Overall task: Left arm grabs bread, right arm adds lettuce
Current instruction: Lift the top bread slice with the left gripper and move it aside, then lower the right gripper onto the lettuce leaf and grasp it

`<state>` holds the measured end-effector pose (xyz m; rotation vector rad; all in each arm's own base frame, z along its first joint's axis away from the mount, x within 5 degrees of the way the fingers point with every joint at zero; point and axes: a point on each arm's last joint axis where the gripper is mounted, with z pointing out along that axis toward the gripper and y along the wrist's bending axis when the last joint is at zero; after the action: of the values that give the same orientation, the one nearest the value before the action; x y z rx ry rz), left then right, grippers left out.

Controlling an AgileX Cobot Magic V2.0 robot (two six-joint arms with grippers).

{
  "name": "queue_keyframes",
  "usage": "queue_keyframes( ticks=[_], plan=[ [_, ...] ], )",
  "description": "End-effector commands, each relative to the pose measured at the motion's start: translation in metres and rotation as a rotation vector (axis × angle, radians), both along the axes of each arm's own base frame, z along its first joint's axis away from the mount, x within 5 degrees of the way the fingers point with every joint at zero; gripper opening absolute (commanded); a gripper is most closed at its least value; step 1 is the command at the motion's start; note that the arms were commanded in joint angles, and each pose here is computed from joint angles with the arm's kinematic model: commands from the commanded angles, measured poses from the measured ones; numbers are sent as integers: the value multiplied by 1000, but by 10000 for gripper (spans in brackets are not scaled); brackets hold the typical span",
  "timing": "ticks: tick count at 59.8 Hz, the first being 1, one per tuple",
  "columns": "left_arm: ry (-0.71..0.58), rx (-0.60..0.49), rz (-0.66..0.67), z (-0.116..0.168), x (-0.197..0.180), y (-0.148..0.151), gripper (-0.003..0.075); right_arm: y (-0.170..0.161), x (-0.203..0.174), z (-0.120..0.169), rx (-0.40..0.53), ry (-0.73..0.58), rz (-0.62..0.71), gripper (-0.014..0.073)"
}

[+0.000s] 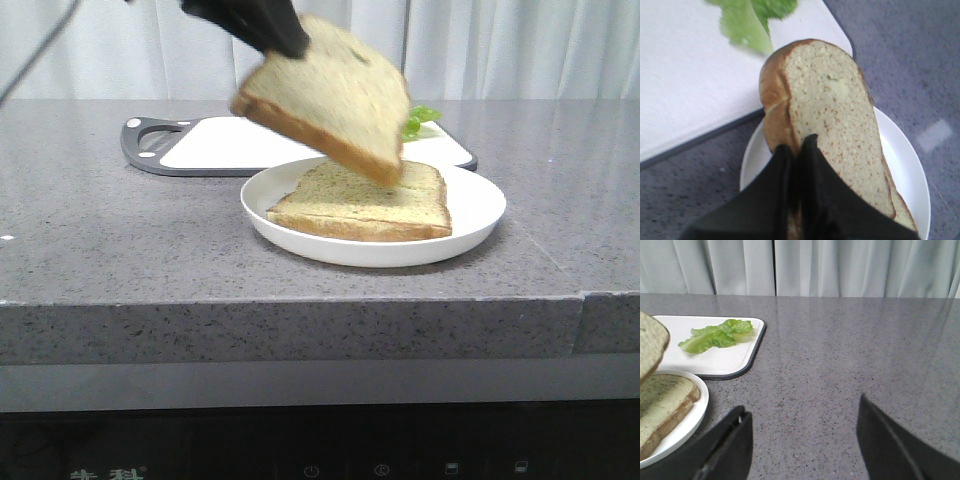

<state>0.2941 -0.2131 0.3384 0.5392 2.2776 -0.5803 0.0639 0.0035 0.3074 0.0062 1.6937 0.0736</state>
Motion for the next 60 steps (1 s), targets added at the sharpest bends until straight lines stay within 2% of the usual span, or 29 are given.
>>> queue_keyframes(
  ticks=[1,8,18,36,51,60],
  plan=[
    [-212,-96,58,45,-15,20,-21,0,1,17,4,-91,-7,474],
    [-330,-79,113,54,-36,44,-21,0,6,16,-2,-69,-6,474],
    [-432,-24,161,51,-71,76,-21,0,24,13,-3,-22,-6,474],
    [-571,-87,254,39,-140,131,-21,1,76,17,-10,78,-9,474],
    [-623,-101,271,29,-171,152,-21,18,151,42,-150,149,88,474],
    [-628,-105,271,29,-172,154,-20,34,209,49,-173,214,135,475]
  ],
)
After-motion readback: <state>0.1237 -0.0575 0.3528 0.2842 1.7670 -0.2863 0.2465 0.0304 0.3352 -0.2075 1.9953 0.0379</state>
